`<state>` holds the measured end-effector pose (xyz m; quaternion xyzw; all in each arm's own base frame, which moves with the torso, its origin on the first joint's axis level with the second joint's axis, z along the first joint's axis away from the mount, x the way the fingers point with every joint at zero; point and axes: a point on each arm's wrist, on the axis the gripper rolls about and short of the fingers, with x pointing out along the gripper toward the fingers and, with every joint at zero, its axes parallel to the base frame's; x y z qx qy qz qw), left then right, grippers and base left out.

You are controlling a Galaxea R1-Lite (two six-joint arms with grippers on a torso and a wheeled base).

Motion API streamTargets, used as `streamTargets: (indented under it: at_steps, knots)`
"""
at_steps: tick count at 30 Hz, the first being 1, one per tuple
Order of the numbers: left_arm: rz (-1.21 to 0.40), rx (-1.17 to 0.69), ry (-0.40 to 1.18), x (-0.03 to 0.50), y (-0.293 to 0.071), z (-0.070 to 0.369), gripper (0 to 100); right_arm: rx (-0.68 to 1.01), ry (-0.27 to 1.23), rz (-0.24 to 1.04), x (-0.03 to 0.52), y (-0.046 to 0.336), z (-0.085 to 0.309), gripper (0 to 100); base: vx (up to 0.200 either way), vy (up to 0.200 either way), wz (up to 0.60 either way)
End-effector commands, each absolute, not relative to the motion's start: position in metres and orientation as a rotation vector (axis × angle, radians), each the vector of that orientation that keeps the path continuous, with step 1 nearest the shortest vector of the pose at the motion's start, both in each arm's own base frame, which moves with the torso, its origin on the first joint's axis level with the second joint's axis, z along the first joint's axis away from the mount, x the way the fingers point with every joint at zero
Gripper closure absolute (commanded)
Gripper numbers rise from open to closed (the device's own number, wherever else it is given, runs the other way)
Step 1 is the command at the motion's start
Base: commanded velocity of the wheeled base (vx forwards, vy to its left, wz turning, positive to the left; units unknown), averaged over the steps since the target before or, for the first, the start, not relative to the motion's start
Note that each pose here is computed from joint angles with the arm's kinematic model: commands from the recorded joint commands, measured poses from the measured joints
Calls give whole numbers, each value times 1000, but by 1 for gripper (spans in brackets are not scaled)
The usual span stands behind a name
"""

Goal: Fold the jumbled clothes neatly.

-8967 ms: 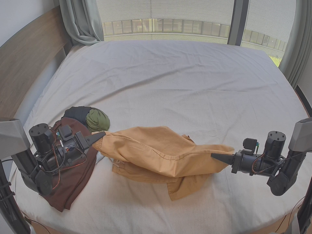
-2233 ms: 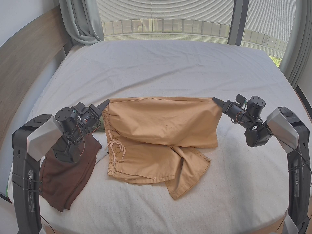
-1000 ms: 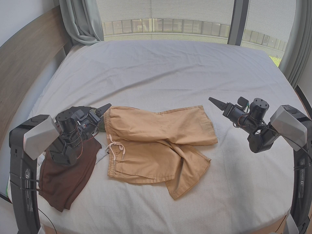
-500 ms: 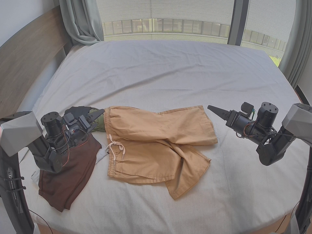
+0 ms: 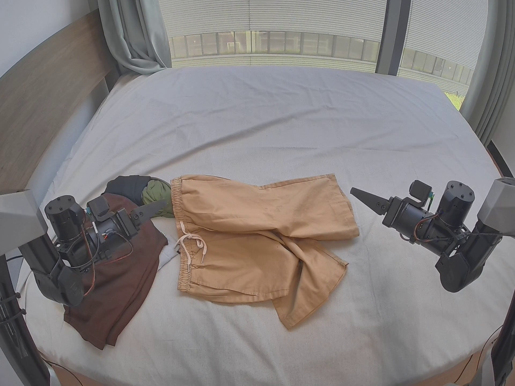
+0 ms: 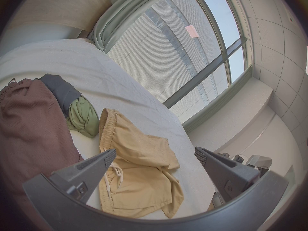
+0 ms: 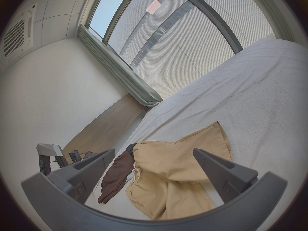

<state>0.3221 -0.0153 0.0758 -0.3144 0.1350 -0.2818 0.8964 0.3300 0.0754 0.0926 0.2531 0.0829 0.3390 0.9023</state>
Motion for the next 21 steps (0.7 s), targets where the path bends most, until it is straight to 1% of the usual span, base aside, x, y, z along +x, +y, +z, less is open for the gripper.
streamTargets:
  at_steps: [1,7,11,18,21]
  knots:
    - [-581,-654,292,319,-16,74,0,526,190,697,329,75,88,0,0,0,0]
    - [-576,-621,315,312,-16,68,0,531,200,691,328,74,88,0,0,0,0]
    - [-572,-606,328,307,-16,64,0,536,232,683,324,73,89,0,0,0,0]
    - [-555,-617,381,300,-16,52,0,552,328,660,317,74,78,0,0,0,0]
    - [-557,-594,399,300,-17,45,0,561,381,648,315,74,71,0,0,0,0]
